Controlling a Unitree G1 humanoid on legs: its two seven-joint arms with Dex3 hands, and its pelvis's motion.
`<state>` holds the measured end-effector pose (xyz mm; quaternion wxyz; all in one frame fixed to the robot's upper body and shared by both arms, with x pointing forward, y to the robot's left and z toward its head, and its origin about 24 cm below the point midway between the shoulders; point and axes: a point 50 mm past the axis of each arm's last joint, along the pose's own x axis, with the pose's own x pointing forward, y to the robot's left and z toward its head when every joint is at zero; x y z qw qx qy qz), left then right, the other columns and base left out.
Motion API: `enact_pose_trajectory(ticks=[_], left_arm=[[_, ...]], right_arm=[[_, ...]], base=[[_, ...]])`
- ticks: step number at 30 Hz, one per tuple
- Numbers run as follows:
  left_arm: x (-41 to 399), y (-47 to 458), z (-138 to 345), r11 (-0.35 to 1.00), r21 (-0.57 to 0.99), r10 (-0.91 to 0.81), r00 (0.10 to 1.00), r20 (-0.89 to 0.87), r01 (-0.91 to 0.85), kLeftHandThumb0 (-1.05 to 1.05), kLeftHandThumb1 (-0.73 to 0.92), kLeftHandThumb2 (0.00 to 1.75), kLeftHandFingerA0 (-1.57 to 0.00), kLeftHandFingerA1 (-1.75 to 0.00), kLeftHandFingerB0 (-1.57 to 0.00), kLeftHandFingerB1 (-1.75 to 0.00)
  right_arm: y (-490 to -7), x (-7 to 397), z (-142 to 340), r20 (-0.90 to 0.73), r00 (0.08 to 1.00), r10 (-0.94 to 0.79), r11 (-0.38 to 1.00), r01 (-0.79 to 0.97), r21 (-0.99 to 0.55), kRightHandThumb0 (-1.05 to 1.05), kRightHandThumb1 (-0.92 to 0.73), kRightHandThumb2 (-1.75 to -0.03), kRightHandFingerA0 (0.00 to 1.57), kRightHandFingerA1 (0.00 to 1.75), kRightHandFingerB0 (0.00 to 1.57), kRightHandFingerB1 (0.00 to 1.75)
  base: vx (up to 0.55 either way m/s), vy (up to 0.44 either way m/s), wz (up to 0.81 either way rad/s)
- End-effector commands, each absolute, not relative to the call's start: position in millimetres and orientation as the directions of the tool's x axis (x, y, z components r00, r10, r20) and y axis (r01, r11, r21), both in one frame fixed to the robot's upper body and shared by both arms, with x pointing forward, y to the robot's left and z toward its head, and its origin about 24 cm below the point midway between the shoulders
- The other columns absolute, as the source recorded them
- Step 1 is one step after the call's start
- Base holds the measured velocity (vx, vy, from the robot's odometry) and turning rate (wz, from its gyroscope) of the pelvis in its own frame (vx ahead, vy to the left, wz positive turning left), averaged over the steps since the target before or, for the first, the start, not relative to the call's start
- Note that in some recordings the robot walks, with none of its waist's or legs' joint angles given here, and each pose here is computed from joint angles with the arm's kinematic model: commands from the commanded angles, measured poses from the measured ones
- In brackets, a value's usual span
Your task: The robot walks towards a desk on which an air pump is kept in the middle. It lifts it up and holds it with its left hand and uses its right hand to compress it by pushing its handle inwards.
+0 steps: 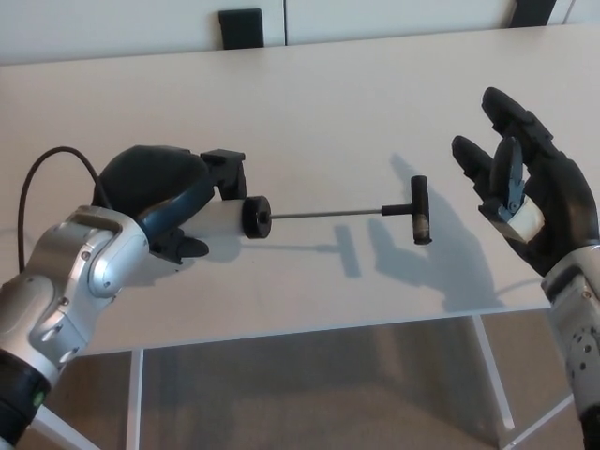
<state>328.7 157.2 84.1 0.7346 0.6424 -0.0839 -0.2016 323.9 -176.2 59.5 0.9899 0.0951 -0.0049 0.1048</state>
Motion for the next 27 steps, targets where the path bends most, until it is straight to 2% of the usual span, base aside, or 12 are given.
enact_pose_trajectory(ticks=[1, 5, 6, 7, 8, 12, 18, 19, 23, 24, 25, 27], left_arm=[[330, 152, 88, 0.084, 0.984, -0.431, 0.896, -0.108, 0.159, -0.1, 0.78, 0.57, -0.61, -1.75, -0.44, -1.47], [329, 150, 89, 0.09, 0.983, -0.434, 0.895, -0.106, 0.16, -0.07, 0.8, 0.57, -0.74, -1.74, -0.49, -1.43], [329, 148, 89, 0.09, 0.983, -0.435, 0.894, -0.106, 0.16, -0.26, 0.63, 0.84, -0.98, -1.39, -0.66, -1.11], [329, 147, 89, 0.089, 0.983, -0.435, 0.894, -0.107, 0.161, -0.26, 0.63, 0.84, -0.98, -1.39, -0.66, -1.11], [330, 145, 89, 0.088, 0.982, -0.435, 0.894, -0.111, 0.165, -0.14, 0.81, 0.56, -0.74, -1.75, -0.61, -1.07], [330, 139, 91, 0.092, 0.979, -0.444, 0.888, -0.121, 0.179, -0.13, 0.8, 0.55, -0.68, -1.75, -0.44, -1.44], [330, 132, 93, 0.097, 0.98, -0.465, 0.879, -0.109, 0.174, -0.23, 0.73, 0.53, -0.69, -1.72, -0.54, -1.22], [330, 131, 94, 0.098, 0.98, -0.469, 0.877, -0.108, 0.173, -0.18, 0.72, 0.58, -0.64, -1.73, -0.65, -1.04], [331, 127, 94, 0.092, 0.981, -0.475, 0.874, -0.107, 0.17, -0.17, 0.75, 0.53, -0.67, -1.7, -0.6, -1.12], [331, 125, 94, 0.092, 0.981, -0.478, 0.872, -0.104, 0.168, -0.16, 0.72, 0.57, -0.67, -1.66, -0.79, -0.74], [331, 122, 95, 0.093, 0.982, -0.482, 0.87, -0.102, 0.167, -0.28, 0.64, 0.64, -0.83, -1.55, -0.77, -0.56], [331, 120, 95, 0.092, 0.981, -0.483, 0.869, -0.104, 0.168, -0.28, 0.64, 0.64, -0.83, -1.55, -0.77, -0.56]], right_arm=[[-169, 327, 63, 0.04, 0.976, 0.213, 0.954, -0.216, 0.207, -0.87, -0.79, -1.12, 0.07, 0.23, 0.06, 0.16], [-165, 328, 65, 0.046, 0.974, 0.22, 0.951, -0.225, 0.213, -0.86, -0.8, -1.12, 0.07, 0.22, 0.06, 0.17], [-163, 328, 65, 0.046, 0.975, 0.219, 0.951, -0.224, 0.213, -0.86, -0.8, -1.12, 0.07, 0.24, 0.06, 0.16], [-162, 328, 65, 0.046, 0.975, 0.218, 0.952, -0.223, 0.212, -0.86, -0.8, -1.12, 0.07, 0.24, 0.06, 0.16], [-161, 328, 66, 0.046, 0.975, 0.217, 0.952, -0.222, 0.212, -0.86, -0.8, -1.12, 0.07, 0.25, 0.07, 0.17], [-156, 329, 66, 0.046, 0.975, 0.217, 0.951, -0.222, 0.217, -0.86, -0.8, -1.11, 0.07, 0.26, 0.07, 0.18], [-148, 330, 68, 0.046, 0.972, 0.231, 0.945, -0.235, 0.229, -0.86, -0.8, -1.12, 0.07, 0.25, 0.07, 0.17], [-146, 331, 69, 0.051, 0.971, 0.235, 0.943, -0.24, 0.23, -0.85, -0.8, -1.12, 0.07, 0.25, 0.06, 0.17], [-142, 331, 70, 0.067, 0.968, 0.243, 0.938, -0.252, 0.236, -0.85, -0.8, -1.12, 0.07, 0.25, 0.06, 0.17], [-140, 332, 70, 0.07, 0.967, 0.244, 0.938, -0.254, 0.237, -0.86, -0.8, -1.12, 0.07, 0.26, 0.06, 0.17], [-139, 332, 71, 0.071, 0.967, 0.243, 0.938, -0.253, 0.236, -0.87, -0.8, -1.13, 0.07, 0.25, 0.06, 0.17], [-138, 333, 71, 0.07, 0.968, 0.243, 0.939, -0.253, 0.233, -0.87, -0.8, -1.13, 0.07, 0.25, 0.06, 0.17]], base=[[0.0, 0.0, 0.0], [0.0, 0.0, 0.0], [0.0, 0.0, 0.0], [0.0, 0.0, 0.0], [0.0, 0.0, 0.0], [0.0, 0.0, 0.0], [0.0, 0.0, 0.0], [0.0, 0.0, 0.0], [0.0, 0.0, 0.0], [0.0, 0.0, 0.0], [0.0, 0.0, 0.0], [0.0, 0.0, 0.0]])
